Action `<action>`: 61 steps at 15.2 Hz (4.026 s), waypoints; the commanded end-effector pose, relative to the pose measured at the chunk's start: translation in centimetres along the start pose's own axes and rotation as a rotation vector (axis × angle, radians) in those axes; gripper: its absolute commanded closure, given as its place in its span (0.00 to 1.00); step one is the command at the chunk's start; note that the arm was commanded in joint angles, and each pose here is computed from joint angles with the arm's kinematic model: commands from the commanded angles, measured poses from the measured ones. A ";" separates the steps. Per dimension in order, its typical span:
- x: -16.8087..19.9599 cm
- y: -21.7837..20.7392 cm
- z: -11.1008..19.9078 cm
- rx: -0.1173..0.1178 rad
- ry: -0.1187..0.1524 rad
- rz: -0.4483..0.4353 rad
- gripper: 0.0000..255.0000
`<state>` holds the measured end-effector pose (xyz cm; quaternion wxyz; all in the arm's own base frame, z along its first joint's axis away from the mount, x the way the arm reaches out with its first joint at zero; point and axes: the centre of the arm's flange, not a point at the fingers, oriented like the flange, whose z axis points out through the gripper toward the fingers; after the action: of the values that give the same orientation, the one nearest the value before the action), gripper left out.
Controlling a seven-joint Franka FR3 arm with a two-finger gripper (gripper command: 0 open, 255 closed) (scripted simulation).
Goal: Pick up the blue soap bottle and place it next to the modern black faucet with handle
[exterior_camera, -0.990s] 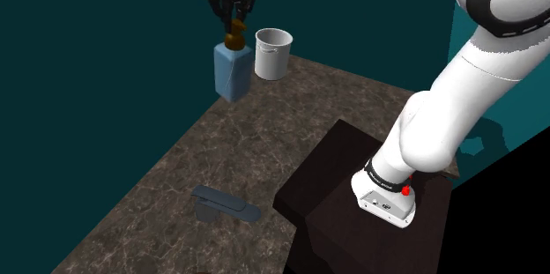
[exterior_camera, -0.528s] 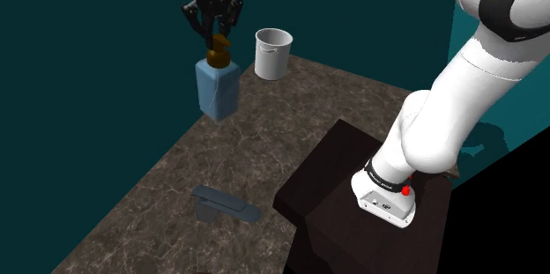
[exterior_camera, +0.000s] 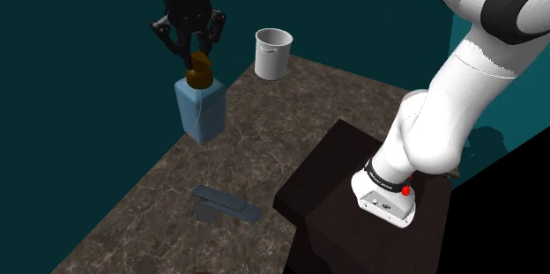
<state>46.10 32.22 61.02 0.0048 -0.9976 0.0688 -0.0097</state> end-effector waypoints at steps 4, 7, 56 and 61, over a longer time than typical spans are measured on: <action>-0.2 -0.4 2.4 0.000 0.001 0.001 1.00; -0.3 -0.4 4.0 0.000 0.001 0.001 1.00; -0.7 -0.1 29.9 0.000 0.001 0.001 1.00; -0.8 -0.1 30.9 0.000 0.001 0.001 1.00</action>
<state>45.97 32.67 30.11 0.0047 -0.9975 0.0694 -0.0095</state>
